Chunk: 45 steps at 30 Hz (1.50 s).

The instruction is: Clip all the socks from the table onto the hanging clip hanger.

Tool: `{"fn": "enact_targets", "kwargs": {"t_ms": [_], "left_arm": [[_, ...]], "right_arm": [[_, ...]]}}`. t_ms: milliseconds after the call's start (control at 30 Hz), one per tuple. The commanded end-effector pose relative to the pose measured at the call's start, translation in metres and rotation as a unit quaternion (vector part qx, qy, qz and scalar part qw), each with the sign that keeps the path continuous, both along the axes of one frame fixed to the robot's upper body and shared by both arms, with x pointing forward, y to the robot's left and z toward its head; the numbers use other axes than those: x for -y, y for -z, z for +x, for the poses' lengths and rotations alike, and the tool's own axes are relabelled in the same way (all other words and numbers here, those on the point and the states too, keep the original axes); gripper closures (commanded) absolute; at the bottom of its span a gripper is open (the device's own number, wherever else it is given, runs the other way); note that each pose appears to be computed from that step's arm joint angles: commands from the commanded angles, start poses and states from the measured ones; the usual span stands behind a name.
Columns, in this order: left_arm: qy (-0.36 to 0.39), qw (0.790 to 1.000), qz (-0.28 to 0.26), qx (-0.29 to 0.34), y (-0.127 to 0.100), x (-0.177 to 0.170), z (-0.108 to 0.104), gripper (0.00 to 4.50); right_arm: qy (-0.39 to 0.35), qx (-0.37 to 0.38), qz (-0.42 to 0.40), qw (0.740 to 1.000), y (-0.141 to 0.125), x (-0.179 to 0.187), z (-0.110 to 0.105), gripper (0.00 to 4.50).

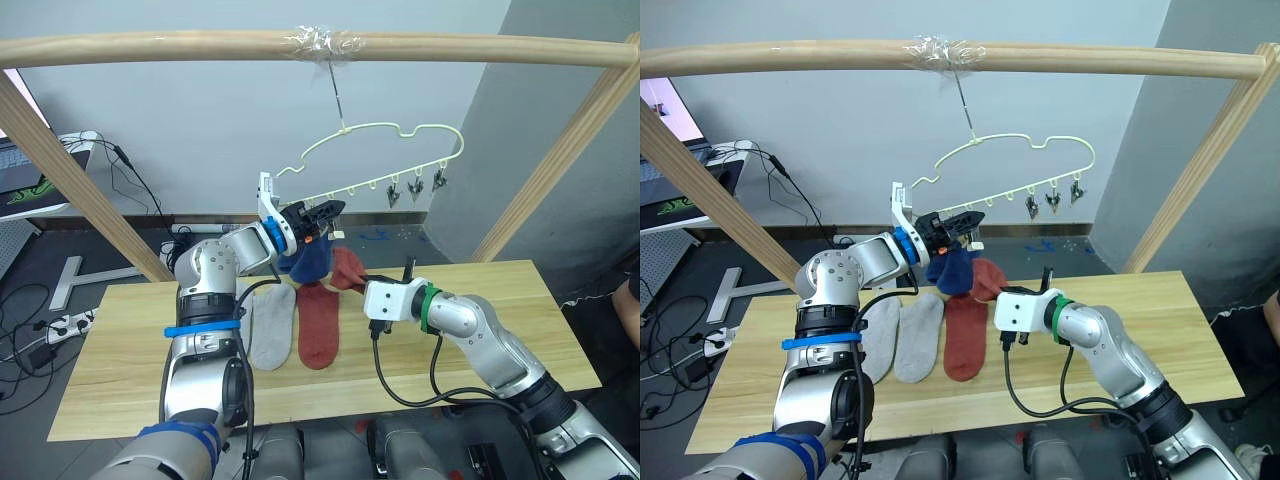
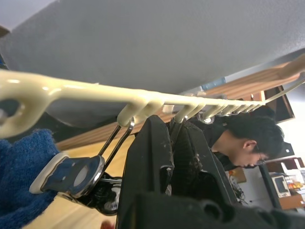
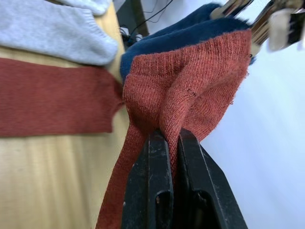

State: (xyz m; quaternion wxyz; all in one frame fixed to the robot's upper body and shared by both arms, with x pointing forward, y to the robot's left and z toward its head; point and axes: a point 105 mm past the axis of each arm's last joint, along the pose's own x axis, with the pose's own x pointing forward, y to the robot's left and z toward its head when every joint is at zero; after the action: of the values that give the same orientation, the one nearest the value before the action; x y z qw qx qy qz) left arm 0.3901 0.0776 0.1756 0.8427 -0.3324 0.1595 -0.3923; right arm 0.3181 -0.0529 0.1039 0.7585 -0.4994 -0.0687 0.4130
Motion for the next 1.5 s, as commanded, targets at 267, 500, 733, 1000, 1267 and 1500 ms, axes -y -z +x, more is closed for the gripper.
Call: {"fn": "enact_targets", "kwargs": {"t_ms": [267,500,733,1000,1267,1500], "left_arm": [[0.004,1.000,0.004,-0.008,0.004,-0.002,-0.003,4.49],[0.011,1.000,0.014,-0.004,0.007,0.001,-0.004,4.49],[0.016,1.000,0.013,-0.002,0.006,0.003,-0.006,4.49],[0.016,1.000,0.017,0.004,0.007,0.001,-0.007,4.49],[0.020,1.000,0.009,0.011,0.003,0.000,-0.009,2.52],[0.030,0.999,-0.004,0.010,-0.005,-0.005,-0.016,0.44]], "right_arm": [[-0.035,0.049,-0.001,0.998,-0.024,-0.016,-0.011,4.42],[-0.030,0.069,-0.002,0.997,-0.033,-0.016,-0.007,4.42],[-0.024,0.083,-0.008,0.996,-0.040,-0.015,-0.004,4.42],[-0.020,0.089,-0.004,0.996,-0.045,-0.015,-0.002,4.42],[-0.017,0.082,0.001,0.996,-0.043,-0.013,0.000,4.50],[-0.004,0.061,0.017,0.998,-0.039,-0.010,0.004,4.50]]}}
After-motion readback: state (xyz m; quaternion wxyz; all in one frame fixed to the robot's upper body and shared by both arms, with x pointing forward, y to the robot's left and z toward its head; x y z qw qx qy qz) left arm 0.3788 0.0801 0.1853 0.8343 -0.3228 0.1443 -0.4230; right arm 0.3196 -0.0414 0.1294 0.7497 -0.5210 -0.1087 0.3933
